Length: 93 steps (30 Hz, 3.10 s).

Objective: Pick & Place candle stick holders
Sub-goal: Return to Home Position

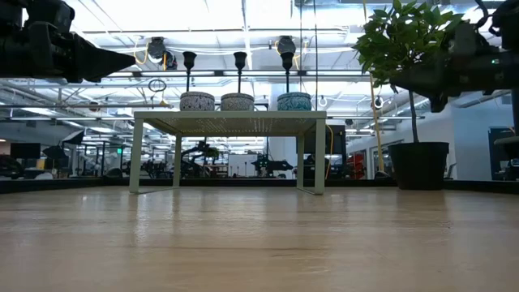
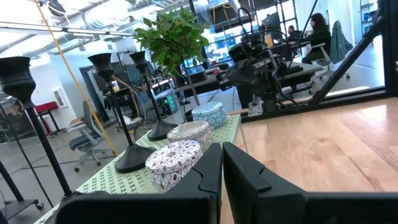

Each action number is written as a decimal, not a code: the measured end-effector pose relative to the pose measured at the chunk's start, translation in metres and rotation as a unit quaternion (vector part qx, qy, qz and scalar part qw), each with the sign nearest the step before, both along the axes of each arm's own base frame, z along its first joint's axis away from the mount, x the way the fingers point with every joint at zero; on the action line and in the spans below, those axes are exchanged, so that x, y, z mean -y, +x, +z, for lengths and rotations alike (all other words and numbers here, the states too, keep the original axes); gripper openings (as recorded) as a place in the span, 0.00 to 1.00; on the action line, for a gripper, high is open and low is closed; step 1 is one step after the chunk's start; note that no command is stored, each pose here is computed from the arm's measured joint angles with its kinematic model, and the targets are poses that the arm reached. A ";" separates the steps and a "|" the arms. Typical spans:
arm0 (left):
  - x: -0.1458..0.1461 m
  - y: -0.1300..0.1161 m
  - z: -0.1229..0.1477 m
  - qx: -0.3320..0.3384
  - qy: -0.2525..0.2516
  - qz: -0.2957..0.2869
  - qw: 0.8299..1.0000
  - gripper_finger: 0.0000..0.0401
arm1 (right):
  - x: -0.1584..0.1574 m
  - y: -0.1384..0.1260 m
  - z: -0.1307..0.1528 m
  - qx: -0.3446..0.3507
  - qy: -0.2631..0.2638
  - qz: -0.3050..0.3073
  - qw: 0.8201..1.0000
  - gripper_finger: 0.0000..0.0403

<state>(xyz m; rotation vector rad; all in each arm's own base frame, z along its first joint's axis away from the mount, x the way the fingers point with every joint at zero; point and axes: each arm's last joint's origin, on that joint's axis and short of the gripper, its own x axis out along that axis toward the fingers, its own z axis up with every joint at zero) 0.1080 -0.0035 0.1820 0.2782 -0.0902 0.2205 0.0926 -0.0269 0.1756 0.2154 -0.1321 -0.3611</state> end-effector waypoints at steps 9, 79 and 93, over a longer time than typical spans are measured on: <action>0.000 0.000 0.000 0.000 0.000 0.000 1.000 0.05 | -0.007 0.002 0.000 0.000 0.000 0.040 0.999 0.00; 0.000 0.000 0.000 0.000 0.000 0.000 1.000 0.05 | -0.010 0.003 0.000 -0.002 0.000 0.055 0.998 0.00; 0.000 0.000 0.000 0.000 0.000 0.000 1.000 0.05 | -0.010 0.003 0.000 -0.002 0.000 0.055 0.998 0.00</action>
